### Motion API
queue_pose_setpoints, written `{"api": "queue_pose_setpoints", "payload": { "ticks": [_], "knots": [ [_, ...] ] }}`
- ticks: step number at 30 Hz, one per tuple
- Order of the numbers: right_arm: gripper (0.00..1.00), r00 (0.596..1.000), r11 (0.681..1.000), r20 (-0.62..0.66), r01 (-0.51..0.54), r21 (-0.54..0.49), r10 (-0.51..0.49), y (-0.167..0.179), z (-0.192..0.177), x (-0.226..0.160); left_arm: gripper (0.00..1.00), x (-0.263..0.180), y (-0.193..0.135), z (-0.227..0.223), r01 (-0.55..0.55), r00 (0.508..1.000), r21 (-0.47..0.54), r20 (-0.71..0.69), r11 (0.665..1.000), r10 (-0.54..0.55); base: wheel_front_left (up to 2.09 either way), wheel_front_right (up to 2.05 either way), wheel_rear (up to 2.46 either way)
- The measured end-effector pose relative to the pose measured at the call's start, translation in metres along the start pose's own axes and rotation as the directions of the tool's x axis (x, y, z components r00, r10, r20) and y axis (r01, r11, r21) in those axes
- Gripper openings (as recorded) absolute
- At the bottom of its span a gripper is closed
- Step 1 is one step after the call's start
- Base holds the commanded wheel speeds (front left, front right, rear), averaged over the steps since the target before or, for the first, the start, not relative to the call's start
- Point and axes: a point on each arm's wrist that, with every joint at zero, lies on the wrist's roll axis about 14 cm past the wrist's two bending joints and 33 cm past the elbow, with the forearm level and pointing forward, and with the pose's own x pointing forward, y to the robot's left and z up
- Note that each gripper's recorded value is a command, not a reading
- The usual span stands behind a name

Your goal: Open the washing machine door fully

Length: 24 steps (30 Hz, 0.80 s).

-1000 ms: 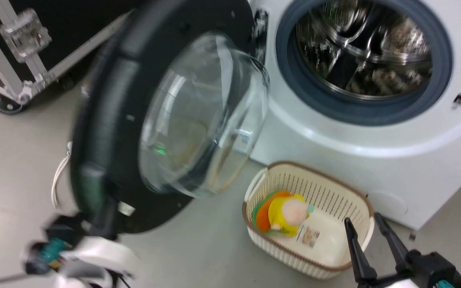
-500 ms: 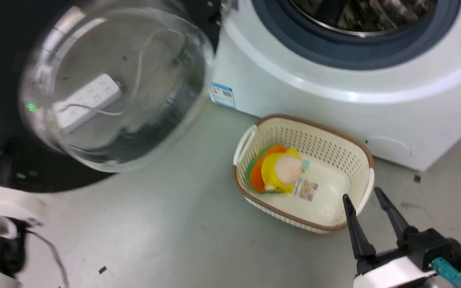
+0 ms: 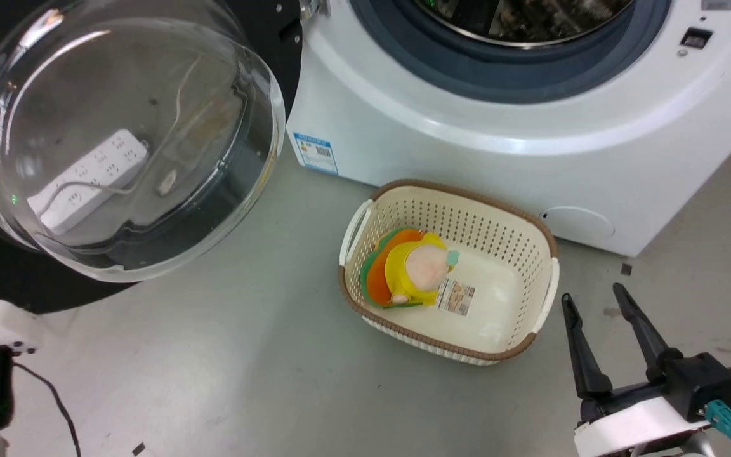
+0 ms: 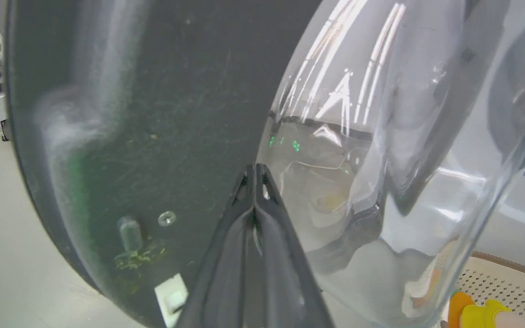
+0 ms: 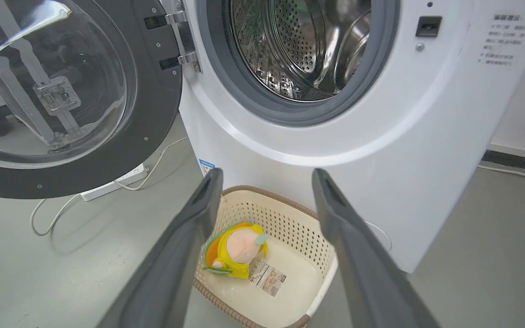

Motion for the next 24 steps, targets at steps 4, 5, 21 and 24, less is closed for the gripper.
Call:
{"api": "queue_pose_setpoints", "payload": {
  "ticks": [4,5,21,24],
  "knots": [
    [1.00,0.999,0.999,0.047,0.028,-0.021,-0.027,-0.007,0.018,-0.005,0.00,-0.005,-0.027,0.016,0.082,0.994,0.007,0.068,0.997,-0.082,0.00,0.00,0.00],
    [1.00,0.997,0.999,0.062,0.040,-0.028,-0.038,-0.010,0.023,-0.007,0.00,-0.009,-0.038,0.019,0.106,0.991,0.001,0.088,0.994,-0.106,0.00,0.00,0.00],
    [1.00,0.939,0.957,0.242,0.273,-0.097,-0.244,-0.057,0.094,-0.089,0.00,-0.103,-0.197,0.039,0.463,0.874,-0.170,0.250,0.870,-0.416,0.00,0.00,0.00],
    [1.00,0.925,0.944,0.248,0.318,-0.090,-0.288,-0.064,0.095,-0.110,0.36,-0.119,-0.222,0.029,0.514,0.852,-0.197,0.226,0.835,-0.472,0.00,0.00,0.00]
  ]
}}
